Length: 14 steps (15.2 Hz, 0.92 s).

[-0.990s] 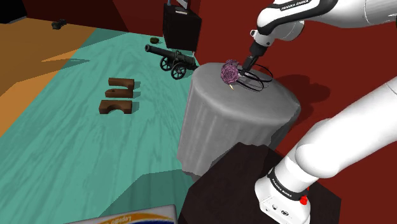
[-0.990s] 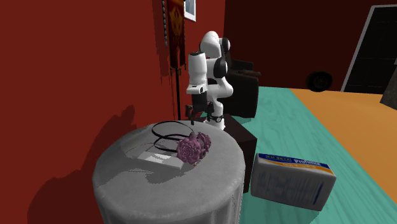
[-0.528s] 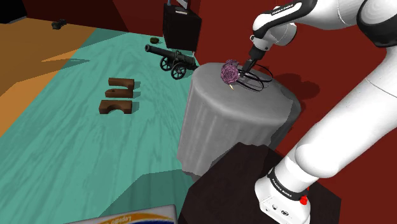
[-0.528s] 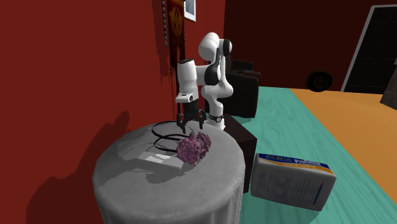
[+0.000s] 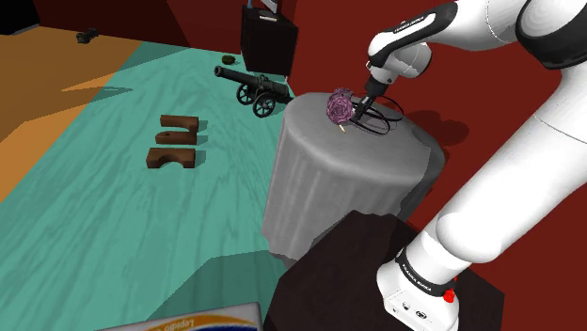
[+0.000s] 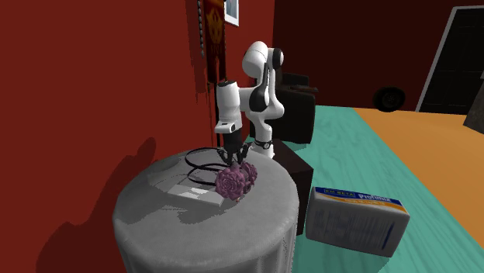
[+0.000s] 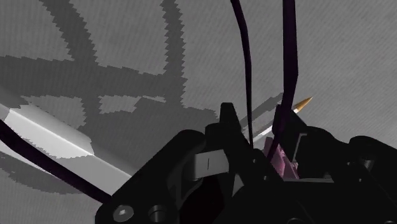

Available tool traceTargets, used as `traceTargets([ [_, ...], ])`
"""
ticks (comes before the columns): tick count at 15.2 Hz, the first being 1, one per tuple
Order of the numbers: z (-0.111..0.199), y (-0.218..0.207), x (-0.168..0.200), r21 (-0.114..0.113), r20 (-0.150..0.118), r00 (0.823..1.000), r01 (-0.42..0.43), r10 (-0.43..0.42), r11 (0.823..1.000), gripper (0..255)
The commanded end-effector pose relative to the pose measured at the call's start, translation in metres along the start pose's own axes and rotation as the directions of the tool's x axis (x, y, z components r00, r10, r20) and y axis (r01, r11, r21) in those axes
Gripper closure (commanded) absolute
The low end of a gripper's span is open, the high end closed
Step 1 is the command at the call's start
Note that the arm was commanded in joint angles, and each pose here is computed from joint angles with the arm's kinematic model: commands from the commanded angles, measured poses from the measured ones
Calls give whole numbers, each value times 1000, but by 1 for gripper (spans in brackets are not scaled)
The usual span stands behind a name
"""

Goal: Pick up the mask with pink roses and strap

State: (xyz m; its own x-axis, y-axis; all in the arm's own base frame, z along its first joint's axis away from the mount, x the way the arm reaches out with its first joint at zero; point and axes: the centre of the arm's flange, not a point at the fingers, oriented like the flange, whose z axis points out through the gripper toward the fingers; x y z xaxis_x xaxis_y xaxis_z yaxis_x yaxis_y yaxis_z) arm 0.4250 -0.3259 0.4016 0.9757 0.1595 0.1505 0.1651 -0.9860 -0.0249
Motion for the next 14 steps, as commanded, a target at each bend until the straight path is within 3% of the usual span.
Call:
traceTargets([
  [1,1,0,0,0,0,1000,0,0,1000,255],
  [8,0,1,0,0,0,1000,0,0,1000,255],
  [14,-32,0,5,0,0,1000,0,0,1000,255],
])
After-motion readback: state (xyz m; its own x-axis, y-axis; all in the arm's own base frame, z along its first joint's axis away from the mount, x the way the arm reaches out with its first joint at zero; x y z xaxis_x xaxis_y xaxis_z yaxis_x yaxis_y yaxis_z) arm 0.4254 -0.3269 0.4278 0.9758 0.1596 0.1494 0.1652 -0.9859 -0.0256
